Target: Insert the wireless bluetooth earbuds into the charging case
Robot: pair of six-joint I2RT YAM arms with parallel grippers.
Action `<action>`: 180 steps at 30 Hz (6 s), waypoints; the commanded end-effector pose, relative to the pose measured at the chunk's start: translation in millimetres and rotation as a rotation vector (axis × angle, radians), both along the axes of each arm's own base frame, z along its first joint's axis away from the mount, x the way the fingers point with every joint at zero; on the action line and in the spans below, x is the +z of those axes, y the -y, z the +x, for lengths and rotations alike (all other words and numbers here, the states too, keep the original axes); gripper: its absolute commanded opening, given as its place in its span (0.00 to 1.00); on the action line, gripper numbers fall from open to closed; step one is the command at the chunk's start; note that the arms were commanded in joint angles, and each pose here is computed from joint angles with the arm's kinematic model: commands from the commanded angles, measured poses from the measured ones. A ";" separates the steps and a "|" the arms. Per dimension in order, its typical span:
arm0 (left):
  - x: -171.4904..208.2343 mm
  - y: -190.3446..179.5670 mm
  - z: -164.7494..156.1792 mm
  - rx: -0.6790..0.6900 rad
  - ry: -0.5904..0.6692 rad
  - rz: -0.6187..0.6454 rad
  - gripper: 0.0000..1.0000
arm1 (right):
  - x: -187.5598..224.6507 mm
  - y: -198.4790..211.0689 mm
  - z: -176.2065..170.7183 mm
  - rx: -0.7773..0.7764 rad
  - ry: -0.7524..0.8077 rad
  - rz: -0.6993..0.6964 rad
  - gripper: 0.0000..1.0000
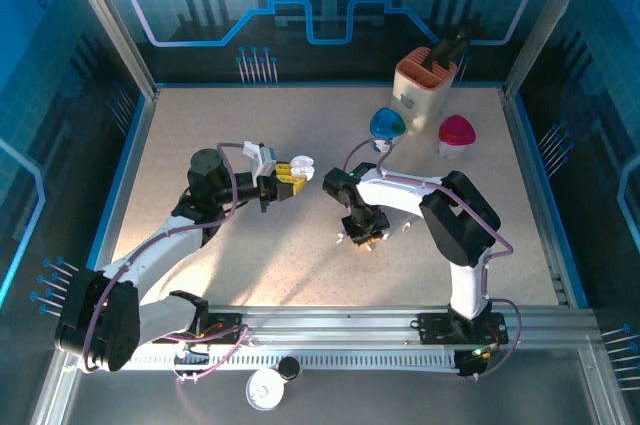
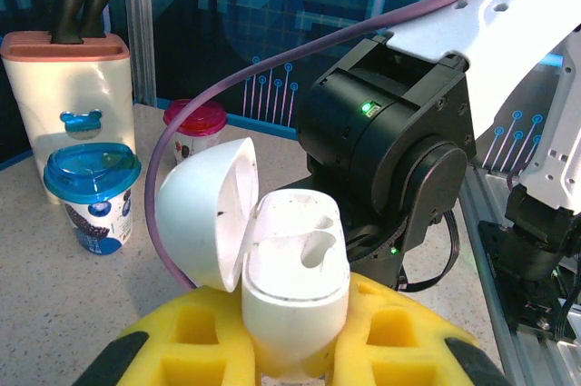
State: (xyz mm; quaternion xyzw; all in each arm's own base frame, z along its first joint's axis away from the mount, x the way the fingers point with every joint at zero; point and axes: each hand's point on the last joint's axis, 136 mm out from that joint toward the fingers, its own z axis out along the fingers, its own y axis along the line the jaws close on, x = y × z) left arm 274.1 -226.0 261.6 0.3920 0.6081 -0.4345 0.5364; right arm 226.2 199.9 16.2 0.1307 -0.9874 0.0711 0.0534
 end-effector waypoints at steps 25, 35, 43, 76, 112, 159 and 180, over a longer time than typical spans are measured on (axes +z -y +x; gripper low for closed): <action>16.4 18.5 -4.5 -0.084 0.026 -0.036 0.03 | 324.2 -91.3 33.5 0.294 0.738 1.247 0.17; 22.9 28.2 -7.1 -0.114 0.040 -0.038 0.03 | 347.2 -111.7 32.8 0.384 0.753 1.338 0.16; 27.3 30.9 -10.3 -0.129 0.040 -0.044 0.03 | 333.5 -121.5 34.7 0.398 0.719 1.326 0.15; 34.0 31.2 -11.0 -0.130 0.035 -0.054 0.04 | 287.2 -119.5 33.1 0.438 0.670 1.215 0.13; 33.5 31.3 -9.8 -0.128 0.035 -0.062 0.05 | 302.7 -102.6 42.1 0.310 0.702 1.194 0.14; 9.6 28.6 -6.3 -0.101 0.075 0.023 0.05 | 131.2 114.4 62.4 -0.567 0.550 0.440 0.54; 4.3 38.6 -12.3 -0.142 0.049 0.021 0.05 | 8.5 110.0 39.1 -0.656 0.224 0.365 0.32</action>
